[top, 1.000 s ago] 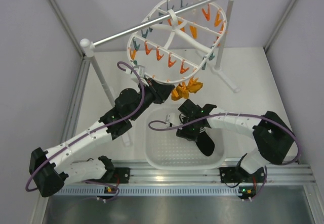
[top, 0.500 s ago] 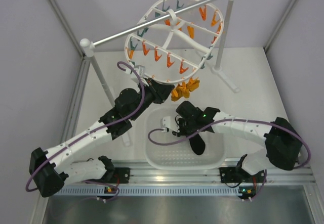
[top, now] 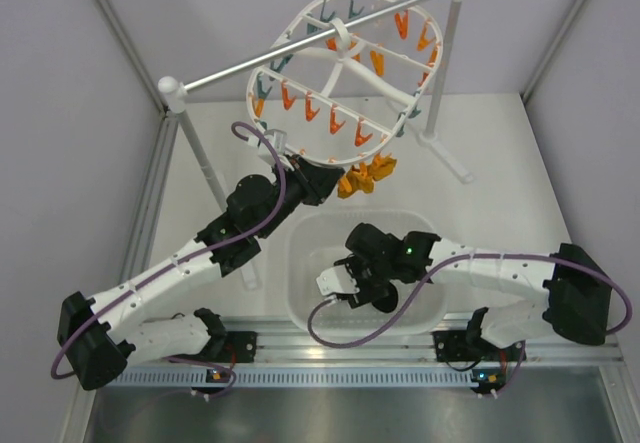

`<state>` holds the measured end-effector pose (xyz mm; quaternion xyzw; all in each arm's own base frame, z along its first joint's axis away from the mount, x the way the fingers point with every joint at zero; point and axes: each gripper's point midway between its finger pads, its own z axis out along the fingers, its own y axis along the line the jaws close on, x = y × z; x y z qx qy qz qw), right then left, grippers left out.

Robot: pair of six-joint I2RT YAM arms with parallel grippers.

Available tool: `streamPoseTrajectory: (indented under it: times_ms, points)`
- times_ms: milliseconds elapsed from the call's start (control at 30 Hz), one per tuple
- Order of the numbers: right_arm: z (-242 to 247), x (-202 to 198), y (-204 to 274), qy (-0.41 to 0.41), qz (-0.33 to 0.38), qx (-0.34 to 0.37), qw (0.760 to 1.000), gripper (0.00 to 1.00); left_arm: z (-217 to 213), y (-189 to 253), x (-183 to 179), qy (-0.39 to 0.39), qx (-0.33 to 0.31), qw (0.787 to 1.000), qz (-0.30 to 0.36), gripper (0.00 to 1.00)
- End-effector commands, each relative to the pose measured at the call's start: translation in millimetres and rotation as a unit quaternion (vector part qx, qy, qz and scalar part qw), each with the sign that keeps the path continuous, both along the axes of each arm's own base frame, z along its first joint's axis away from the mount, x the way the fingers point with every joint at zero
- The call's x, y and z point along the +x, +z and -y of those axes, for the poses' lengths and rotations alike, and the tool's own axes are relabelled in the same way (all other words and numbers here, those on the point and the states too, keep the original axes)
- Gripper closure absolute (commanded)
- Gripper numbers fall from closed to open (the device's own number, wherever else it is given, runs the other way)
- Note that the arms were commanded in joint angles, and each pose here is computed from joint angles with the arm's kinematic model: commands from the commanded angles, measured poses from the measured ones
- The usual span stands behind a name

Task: Clip the socks to the hanger
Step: Pick up the sock from the bin.

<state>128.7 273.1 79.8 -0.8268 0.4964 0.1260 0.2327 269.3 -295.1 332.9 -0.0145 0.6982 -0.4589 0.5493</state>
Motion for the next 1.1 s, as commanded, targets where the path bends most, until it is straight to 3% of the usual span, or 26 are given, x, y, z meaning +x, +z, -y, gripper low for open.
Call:
streamPoseTrajectory:
  times_ms: [0, 67, 200, 333, 567, 833, 1000, 1067]
  points:
    - [-4, 7, 17, -0.080, -0.026, 0.051, 0.995, 0.45, -2, 9, 1, 0.004, -0.019, 1.000, 0.010, 1.00]
    - [0, 14, 19, -0.160, -0.050, 0.075, 0.983, 0.46, -2, 9, 2, 0.005, -0.018, 1.000, 0.010, 1.00]
    - [-9, 25, 18, -0.240, -0.062, 0.122, 0.961, 0.46, -2, 9, 2, 0.005, -0.020, 1.000, 0.010, 1.00]
    - [-16, 28, 3, -0.324, -0.105, 0.116, 0.933, 0.49, -2, 9, 3, 0.006, -0.020, 1.000, 0.009, 1.00]
    - [-19, 53, -17, -0.448, -0.098, 0.113, 0.882, 0.60, -3, 6, 5, 0.011, -0.019, 1.000, 0.006, 1.00]
    - [-30, 79, -32, -0.516, -0.093, 0.119, 0.843, 0.59, -4, 2, 5, 0.012, -0.012, 1.000, 0.003, 1.00]
    - [-39, 82, -26, -0.515, -0.119, 0.138, 0.837, 0.53, -5, 1, 6, 0.015, -0.010, 1.000, 0.003, 1.00]
    - [-44, 78, -25, -0.505, -0.137, 0.142, 0.840, 0.62, -5, 1, 6, 0.014, -0.010, 1.000, 0.002, 1.00]
